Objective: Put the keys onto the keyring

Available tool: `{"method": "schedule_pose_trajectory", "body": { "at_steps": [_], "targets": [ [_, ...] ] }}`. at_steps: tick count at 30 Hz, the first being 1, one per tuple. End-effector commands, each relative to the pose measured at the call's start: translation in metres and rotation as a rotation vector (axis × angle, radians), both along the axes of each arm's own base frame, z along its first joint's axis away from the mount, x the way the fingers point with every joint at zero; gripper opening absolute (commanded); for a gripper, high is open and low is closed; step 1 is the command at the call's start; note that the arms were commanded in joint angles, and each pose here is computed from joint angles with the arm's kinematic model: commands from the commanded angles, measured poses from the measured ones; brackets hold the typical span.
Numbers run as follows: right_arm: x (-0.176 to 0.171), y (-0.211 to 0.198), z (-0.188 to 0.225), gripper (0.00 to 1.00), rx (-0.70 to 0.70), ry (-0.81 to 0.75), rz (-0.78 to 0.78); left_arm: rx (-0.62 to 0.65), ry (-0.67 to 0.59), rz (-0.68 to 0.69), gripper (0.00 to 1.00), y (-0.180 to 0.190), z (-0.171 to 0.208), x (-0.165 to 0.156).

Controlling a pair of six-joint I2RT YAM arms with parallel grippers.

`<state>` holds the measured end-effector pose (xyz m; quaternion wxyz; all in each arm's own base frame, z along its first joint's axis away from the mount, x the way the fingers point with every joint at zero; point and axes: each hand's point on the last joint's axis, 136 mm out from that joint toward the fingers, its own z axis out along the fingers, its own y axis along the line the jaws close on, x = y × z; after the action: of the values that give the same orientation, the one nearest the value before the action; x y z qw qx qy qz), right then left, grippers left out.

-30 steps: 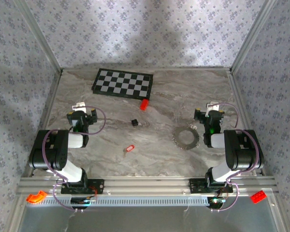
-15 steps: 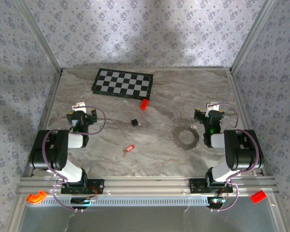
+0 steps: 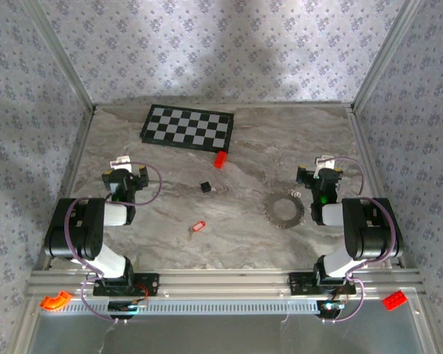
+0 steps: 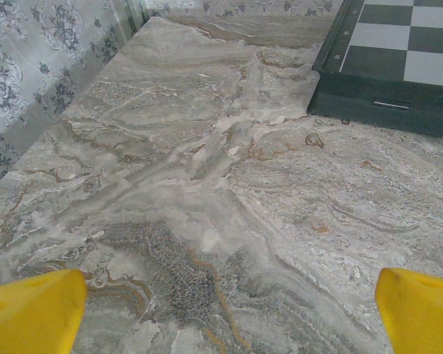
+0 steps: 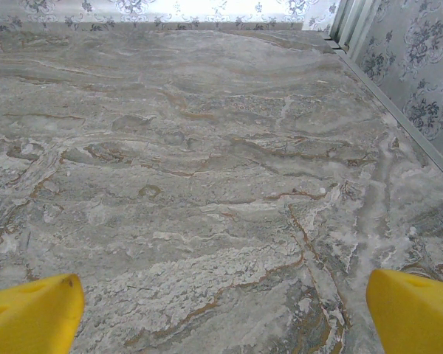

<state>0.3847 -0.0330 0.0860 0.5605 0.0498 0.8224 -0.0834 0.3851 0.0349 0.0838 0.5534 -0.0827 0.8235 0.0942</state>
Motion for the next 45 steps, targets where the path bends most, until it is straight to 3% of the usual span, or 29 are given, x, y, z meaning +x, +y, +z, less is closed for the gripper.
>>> {"method": "schedule_pose_trajectory", "body": {
  "at_steps": [1,45],
  "targets": [
    [0.003,-0.002,0.002,1.0,0.009,-0.012,-0.01,-0.017,-0.028,0.002,1.0,0.0,0.009,0.006],
    [-0.01,0.019,0.042,1.0,-0.018,-0.021,0.081,-0.033,-0.064,-0.071,1.0,-0.012,0.054,-0.01]
  ]
}}
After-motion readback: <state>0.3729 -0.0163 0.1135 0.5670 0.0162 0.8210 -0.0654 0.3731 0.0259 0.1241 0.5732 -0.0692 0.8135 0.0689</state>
